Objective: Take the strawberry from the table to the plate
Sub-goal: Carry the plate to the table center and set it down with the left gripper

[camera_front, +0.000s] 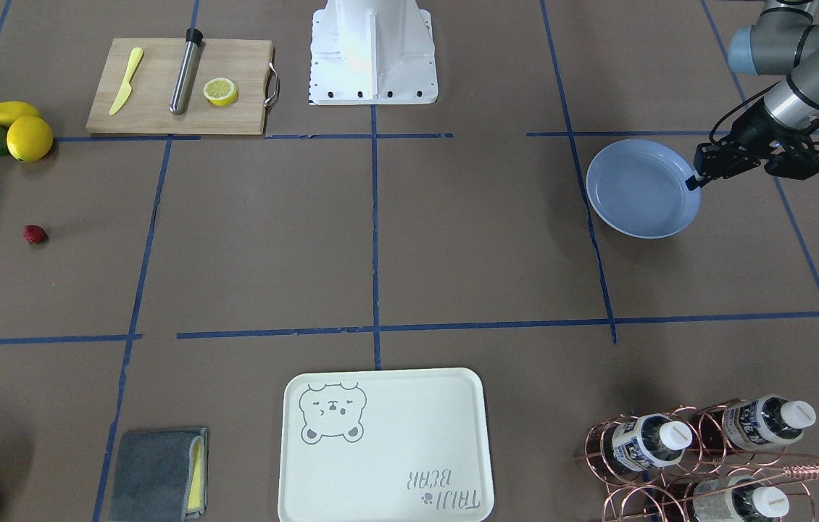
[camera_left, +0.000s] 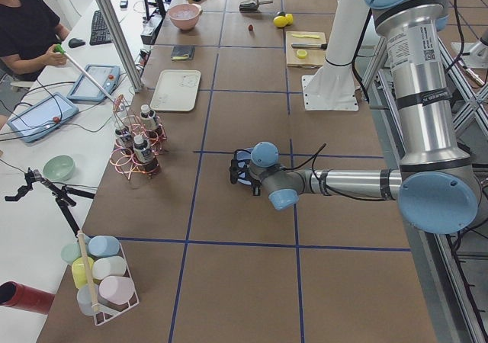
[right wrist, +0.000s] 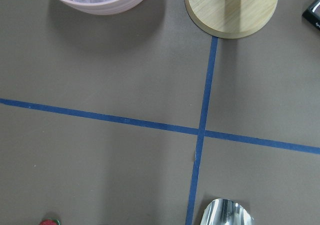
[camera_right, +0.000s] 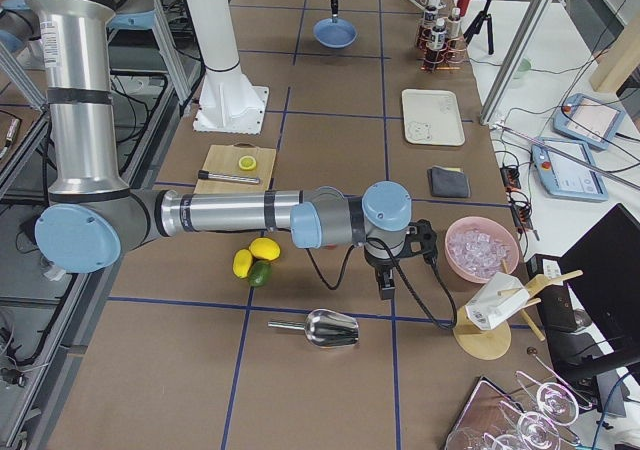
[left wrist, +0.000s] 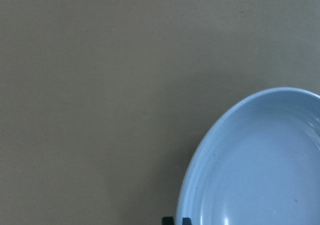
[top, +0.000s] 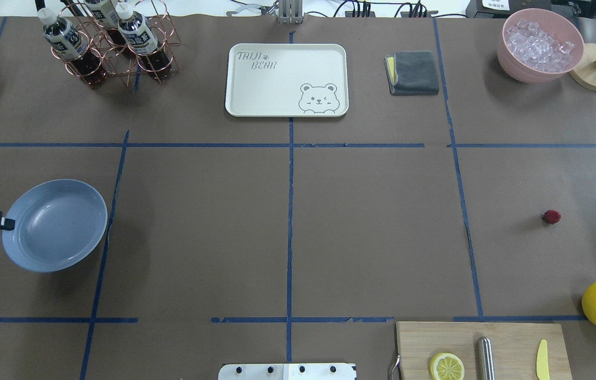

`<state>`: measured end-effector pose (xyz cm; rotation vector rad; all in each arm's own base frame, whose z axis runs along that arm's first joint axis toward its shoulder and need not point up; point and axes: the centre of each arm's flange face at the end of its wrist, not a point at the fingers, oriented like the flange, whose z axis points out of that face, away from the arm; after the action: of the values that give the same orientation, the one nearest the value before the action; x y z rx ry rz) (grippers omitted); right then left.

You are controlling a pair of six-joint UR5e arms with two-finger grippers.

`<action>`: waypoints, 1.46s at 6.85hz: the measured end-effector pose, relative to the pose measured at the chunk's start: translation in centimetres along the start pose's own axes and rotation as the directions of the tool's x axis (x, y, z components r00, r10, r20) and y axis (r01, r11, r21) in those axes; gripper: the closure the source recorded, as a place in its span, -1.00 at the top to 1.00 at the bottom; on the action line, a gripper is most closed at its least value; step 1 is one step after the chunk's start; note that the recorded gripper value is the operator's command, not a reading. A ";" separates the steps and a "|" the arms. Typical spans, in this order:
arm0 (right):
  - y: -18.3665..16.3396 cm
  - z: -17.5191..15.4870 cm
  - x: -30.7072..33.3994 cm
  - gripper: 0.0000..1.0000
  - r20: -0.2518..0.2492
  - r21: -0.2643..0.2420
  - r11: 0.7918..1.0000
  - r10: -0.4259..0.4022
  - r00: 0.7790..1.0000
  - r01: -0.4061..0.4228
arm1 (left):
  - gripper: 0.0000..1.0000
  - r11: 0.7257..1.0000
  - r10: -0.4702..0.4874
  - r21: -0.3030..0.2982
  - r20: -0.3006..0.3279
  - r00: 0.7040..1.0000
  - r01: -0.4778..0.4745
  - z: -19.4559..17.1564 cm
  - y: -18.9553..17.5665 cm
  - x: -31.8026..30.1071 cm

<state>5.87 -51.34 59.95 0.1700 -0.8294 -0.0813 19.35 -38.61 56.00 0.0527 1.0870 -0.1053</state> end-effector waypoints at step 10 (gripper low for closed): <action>-1.0 2.7 -7.1 1.00 0.068 0.051 0.987 0.151 0.986 -0.155 | -1.00 0.896 -0.443 0.031 0.014 0.896 0.442 16.3 5.1 42.9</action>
<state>-0.98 -51.64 56.40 0.1562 -0.9064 0.0811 54.01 -37.63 25.55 -0.1746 1.0617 -0.5317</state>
